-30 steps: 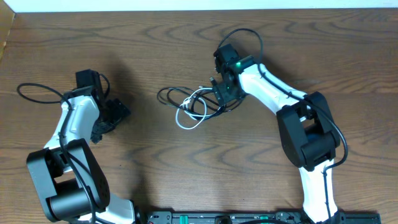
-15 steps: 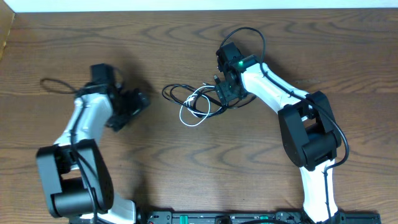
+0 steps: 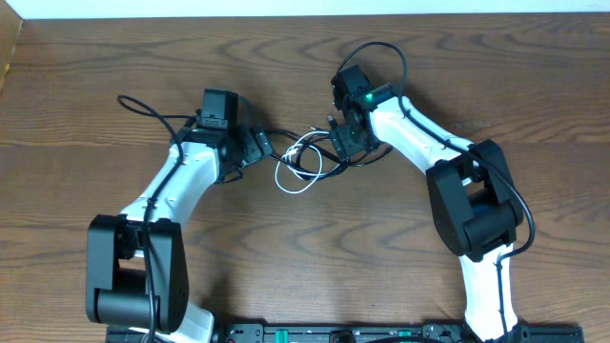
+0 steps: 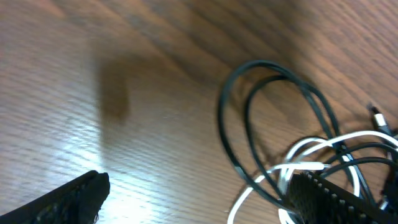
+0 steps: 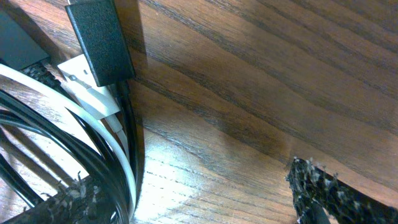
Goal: Untangle cables
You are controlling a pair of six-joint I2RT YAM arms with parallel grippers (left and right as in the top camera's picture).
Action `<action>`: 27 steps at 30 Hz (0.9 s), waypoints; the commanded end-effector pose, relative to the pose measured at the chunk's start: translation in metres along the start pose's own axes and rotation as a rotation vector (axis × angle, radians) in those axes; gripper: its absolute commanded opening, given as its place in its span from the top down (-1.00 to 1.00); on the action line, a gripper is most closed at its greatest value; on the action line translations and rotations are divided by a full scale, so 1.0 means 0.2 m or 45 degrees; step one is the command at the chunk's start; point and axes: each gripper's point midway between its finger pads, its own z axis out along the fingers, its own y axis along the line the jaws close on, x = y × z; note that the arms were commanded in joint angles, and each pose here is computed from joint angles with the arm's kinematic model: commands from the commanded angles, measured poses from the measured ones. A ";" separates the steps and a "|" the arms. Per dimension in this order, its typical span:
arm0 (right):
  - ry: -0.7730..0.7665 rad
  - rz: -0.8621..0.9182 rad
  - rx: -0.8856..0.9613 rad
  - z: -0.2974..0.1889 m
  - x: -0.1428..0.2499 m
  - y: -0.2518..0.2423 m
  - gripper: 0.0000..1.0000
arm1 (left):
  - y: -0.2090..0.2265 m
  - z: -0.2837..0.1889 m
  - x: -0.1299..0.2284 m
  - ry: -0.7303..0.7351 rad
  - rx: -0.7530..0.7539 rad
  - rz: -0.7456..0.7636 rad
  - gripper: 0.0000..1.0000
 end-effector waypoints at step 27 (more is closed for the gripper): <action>0.278 -0.089 0.144 0.31 0.32 -0.10 -0.72 | 0.64 0.07 0.19 0.159 -0.840 0.100 -1.00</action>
